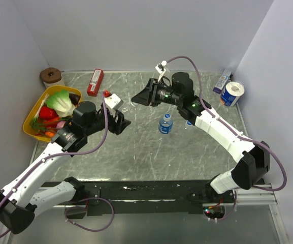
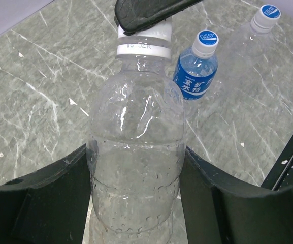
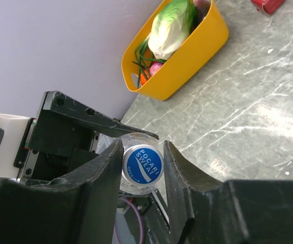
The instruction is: Unscrew the bottle caps
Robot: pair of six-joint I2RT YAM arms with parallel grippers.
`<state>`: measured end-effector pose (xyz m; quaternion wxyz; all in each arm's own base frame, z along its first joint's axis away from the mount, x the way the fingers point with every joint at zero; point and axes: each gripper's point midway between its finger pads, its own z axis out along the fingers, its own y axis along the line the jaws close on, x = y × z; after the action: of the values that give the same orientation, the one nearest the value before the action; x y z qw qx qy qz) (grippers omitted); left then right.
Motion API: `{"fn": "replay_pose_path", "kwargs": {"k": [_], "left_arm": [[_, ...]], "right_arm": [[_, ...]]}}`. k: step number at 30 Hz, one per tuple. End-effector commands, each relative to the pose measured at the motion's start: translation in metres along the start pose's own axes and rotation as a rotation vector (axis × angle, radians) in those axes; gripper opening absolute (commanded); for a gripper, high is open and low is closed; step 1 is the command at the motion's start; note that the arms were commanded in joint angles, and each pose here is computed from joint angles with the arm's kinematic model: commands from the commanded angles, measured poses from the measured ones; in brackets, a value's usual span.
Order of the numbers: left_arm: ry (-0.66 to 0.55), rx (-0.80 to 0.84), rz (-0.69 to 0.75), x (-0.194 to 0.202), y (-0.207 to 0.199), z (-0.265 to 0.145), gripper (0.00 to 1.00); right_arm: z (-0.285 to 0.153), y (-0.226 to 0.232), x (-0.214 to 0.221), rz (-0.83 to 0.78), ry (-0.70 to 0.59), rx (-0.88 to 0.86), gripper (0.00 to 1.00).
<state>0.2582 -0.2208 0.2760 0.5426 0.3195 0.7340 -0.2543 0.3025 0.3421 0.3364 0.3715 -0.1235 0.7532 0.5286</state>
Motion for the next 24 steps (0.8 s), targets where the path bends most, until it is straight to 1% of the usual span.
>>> {"fn": "replay_pose_path", "kwargs": {"k": [1,4,6,7,8,10,12,13,15,16,18,19,24], "left_arm": [[-0.055,-0.018,0.018,-0.023,0.002,-0.004,0.38],[-0.075,0.016,0.01,-0.027,-0.004,-0.005,0.38],[-0.103,0.083,0.013,-0.033,-0.016,-0.008,0.38],[-0.117,0.105,-0.021,-0.037,-0.021,-0.01,0.38],[-0.138,0.123,-0.019,-0.042,-0.024,-0.014,0.38],[-0.16,0.17,-0.023,-0.047,-0.027,-0.02,0.38],[-0.197,0.196,-0.029,-0.053,-0.024,-0.027,0.39],[-0.209,0.251,-0.036,-0.056,-0.03,-0.031,0.39],[-0.229,0.29,-0.031,-0.059,-0.031,-0.036,0.39],[-0.228,0.36,-0.023,-0.058,-0.041,-0.041,0.39],[-0.229,0.4,-0.015,-0.059,-0.044,-0.043,0.39],[-0.228,0.456,-0.006,-0.058,-0.052,-0.048,0.39],[-0.249,0.573,0.015,-0.061,-0.066,-0.061,0.39]], "right_arm": [[-0.004,0.027,-0.016,-0.048,-0.041,-0.076,0.36],[-0.005,0.028,-0.016,-0.071,-0.059,-0.096,0.31],[-0.006,0.031,-0.014,-0.086,-0.065,-0.123,0.27],[-0.006,0.032,-0.014,-0.093,-0.066,-0.138,0.22],[-0.006,0.034,-0.012,-0.099,-0.064,-0.15,0.19],[-0.007,0.036,-0.01,-0.121,-0.062,-0.177,0.16],[-0.009,0.037,-0.006,-0.156,-0.057,-0.197,0.15],[-0.01,0.037,-0.006,-0.175,-0.063,-0.203,0.13],[-0.014,0.036,-0.004,-0.216,-0.069,-0.206,0.12],[-0.015,0.037,-0.004,-0.234,-0.075,-0.214,0.12],[-0.019,0.038,-0.001,-0.274,-0.075,-0.225,0.11],[-0.02,0.04,-0.001,-0.302,-0.08,-0.24,0.11],[-0.029,0.044,0.004,-0.374,-0.092,-0.287,0.12]]}}
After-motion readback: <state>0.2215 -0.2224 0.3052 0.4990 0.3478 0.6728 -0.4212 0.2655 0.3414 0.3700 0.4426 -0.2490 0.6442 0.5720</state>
